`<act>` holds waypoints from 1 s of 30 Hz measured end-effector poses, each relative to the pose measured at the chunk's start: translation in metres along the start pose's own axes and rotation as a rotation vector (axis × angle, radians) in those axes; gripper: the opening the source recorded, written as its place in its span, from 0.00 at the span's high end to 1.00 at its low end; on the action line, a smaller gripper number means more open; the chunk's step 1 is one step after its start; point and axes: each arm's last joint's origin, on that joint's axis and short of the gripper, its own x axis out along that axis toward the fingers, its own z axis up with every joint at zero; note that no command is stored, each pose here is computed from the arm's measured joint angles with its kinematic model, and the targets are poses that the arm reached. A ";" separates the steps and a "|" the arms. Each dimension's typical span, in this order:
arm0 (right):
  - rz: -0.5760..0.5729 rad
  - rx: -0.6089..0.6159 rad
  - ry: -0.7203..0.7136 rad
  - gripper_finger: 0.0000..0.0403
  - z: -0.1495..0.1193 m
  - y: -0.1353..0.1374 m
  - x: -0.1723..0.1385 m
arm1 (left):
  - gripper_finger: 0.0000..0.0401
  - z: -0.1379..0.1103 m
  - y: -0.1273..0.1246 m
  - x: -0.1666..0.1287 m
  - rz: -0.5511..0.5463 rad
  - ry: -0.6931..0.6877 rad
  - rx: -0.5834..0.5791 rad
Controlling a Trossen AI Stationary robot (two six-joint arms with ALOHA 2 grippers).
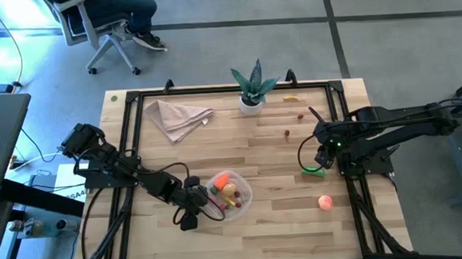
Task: Pick and placing Produce into tupperware
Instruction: Adjust the transparent container on the table, then put the pea into the transparent container
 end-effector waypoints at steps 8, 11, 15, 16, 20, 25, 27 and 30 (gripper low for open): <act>0.001 -0.001 -0.012 0.60 0.001 0.001 0.000 | 0.79 0.017 0.002 -0.001 0.027 -0.052 0.001; -0.002 -0.001 -0.020 0.60 0.001 0.001 0.000 | 0.79 0.023 0.013 -0.001 0.047 -0.064 -0.019; -0.006 -0.001 -0.024 0.60 0.001 0.001 0.000 | 0.79 0.030 0.029 -0.001 0.077 -0.073 -0.039; -0.006 -0.001 -0.024 0.60 0.001 0.001 0.000 | 0.79 0.032 0.032 -0.001 0.080 -0.078 -0.036; -0.008 -0.009 -0.025 0.60 0.001 0.001 0.000 | 0.79 0.039 0.044 -0.002 0.069 -0.097 -0.041; -0.020 -0.009 -0.037 0.60 0.002 0.000 0.000 | 0.79 0.042 0.056 -0.002 0.084 -0.101 -0.030; -0.020 -0.009 -0.037 0.60 0.002 0.000 0.000 | 0.79 0.043 0.061 -0.002 0.095 -0.096 -0.027; -0.020 -0.009 -0.037 0.60 0.002 0.000 0.000 | 0.79 0.040 0.067 -0.003 0.108 -0.056 -0.031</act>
